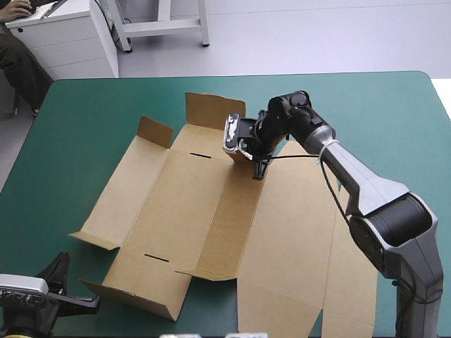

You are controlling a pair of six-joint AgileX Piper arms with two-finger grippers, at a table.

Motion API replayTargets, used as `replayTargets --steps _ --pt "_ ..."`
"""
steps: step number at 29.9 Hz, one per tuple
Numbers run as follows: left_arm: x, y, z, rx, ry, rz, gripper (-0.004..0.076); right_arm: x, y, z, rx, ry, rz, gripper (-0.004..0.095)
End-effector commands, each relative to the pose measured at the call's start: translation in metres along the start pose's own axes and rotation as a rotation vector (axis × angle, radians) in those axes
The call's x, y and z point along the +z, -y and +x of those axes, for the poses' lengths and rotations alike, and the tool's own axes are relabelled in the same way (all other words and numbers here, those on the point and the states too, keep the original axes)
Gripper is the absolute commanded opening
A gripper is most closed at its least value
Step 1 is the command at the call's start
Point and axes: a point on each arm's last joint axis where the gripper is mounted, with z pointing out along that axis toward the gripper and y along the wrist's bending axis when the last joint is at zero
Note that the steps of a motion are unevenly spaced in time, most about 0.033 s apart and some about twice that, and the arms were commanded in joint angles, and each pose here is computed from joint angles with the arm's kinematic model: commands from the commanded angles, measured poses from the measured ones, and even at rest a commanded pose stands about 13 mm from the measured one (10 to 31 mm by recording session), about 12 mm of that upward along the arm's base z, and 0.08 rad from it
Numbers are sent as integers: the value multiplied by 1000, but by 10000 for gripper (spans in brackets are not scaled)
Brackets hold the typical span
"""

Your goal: Fold the box

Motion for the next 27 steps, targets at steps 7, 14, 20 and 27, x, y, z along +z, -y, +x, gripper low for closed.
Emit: replayTargets --steps 7,14,20,27 --pt "-7 -1 -13 -12 114 -8 -10 -31 -3 -35 -338 110 152 -1" --pt "-7 -1 -13 -12 114 -8 -10 -31 -5 -40 -333 143 150 426" --pt "-7 -1 -13 -12 114 -8 -10 -31 -6 -41 -257 157 141 667" --pt "-7 -1 -13 -10 113 -9 -10 -47 -4 -38 197 151 157 538"
